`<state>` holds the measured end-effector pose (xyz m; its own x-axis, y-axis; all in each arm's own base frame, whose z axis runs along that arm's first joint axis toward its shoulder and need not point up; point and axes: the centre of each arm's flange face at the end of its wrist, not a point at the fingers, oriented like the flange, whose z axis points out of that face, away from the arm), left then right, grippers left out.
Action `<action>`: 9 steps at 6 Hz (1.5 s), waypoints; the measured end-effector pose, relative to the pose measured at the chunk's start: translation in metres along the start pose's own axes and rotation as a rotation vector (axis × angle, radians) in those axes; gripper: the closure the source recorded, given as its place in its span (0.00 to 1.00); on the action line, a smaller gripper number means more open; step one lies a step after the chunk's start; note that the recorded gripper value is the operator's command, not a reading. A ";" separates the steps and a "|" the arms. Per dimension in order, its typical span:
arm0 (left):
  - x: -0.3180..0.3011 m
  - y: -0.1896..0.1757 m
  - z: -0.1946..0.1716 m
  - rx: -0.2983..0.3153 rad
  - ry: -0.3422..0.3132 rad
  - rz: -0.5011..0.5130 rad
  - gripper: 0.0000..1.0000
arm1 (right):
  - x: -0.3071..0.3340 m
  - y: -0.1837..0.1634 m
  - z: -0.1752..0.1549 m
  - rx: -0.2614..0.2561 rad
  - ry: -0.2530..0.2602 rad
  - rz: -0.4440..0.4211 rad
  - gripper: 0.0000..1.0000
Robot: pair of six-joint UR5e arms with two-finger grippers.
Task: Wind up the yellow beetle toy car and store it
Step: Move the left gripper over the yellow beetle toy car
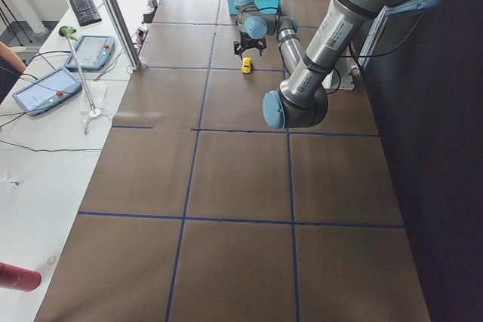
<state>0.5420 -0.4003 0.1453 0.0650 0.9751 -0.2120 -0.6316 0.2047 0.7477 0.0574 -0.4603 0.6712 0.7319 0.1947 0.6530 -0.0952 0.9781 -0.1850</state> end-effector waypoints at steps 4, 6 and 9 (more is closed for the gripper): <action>0.009 -0.073 0.030 -0.114 -0.102 0.089 0.00 | -0.001 0.000 -0.001 0.002 -0.002 -0.001 0.00; 0.037 -0.100 0.048 -0.239 -0.065 0.139 0.00 | -0.001 0.000 -0.001 0.001 -0.001 -0.001 0.00; 0.045 -0.101 0.064 -0.338 -0.108 0.152 0.05 | 0.001 0.000 0.000 -0.001 0.000 0.002 0.00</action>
<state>0.6583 -0.3719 0.1010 0.0204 0.9992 -0.0336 -0.8583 0.0348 0.5119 0.0577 -0.4604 0.6720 0.7318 0.1962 0.6527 -0.0958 0.9778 -0.1866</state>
